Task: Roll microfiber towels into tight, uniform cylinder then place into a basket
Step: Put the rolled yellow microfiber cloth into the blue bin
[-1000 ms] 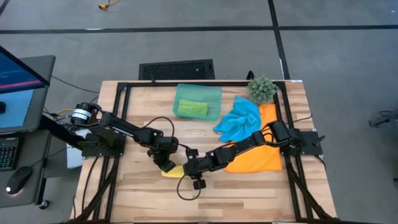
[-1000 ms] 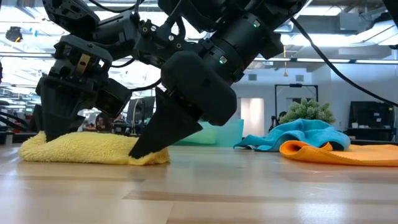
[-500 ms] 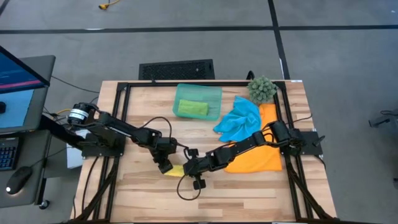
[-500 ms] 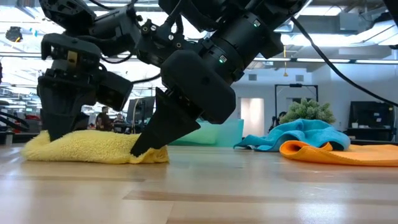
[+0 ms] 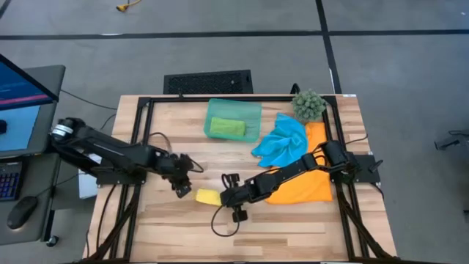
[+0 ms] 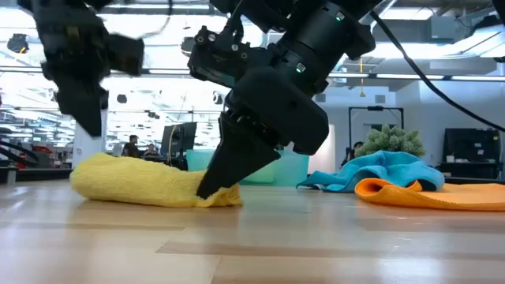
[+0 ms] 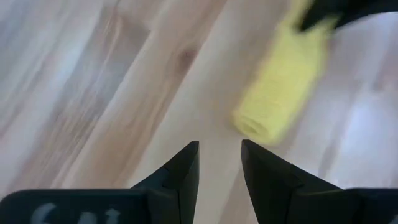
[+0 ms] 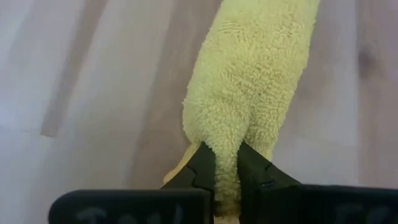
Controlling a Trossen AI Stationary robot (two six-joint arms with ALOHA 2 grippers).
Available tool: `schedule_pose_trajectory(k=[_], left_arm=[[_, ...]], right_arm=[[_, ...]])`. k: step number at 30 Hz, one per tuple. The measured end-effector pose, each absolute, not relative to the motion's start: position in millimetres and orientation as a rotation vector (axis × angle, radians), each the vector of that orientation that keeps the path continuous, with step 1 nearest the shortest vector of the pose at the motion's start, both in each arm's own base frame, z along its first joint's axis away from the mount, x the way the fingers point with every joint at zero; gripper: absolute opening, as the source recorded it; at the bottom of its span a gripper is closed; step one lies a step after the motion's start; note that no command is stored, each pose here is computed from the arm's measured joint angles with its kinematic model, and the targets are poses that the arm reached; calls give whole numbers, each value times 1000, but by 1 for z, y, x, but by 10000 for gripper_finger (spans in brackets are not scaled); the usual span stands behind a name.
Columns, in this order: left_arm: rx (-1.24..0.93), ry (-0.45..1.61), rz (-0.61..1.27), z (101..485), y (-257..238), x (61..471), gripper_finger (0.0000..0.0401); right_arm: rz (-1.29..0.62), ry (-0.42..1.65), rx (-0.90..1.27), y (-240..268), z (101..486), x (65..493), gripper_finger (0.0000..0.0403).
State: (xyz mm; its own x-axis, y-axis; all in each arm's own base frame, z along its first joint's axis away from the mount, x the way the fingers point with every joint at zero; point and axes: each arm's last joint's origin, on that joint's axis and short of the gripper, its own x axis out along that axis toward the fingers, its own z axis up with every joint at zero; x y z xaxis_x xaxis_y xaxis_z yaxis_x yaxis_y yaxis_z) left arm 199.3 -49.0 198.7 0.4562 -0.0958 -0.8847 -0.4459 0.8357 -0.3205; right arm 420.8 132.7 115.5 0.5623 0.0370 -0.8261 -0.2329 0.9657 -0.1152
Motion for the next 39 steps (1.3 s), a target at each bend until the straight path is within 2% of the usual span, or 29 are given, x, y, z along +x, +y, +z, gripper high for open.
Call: schedule_pose_trajectory(k=[6, 19, 31, 39], left_arm=[[-523, 879, 223, 205, -67, 178, 110], [-611, 571, 102, 146, -76, 153, 110], [-495, 445, 75, 142, -72, 151, 110], [-490, 446, 72, 142, -73, 152, 110]], right_arm=[[97, 1018, -252, 119, 126, 415, 43], [26, 1017, -321, 86, 147, 417, 42], [-48, 908, -371, 42, 206, 411, 42], [-176, 855, -502, -13, 237, 407, 42]])
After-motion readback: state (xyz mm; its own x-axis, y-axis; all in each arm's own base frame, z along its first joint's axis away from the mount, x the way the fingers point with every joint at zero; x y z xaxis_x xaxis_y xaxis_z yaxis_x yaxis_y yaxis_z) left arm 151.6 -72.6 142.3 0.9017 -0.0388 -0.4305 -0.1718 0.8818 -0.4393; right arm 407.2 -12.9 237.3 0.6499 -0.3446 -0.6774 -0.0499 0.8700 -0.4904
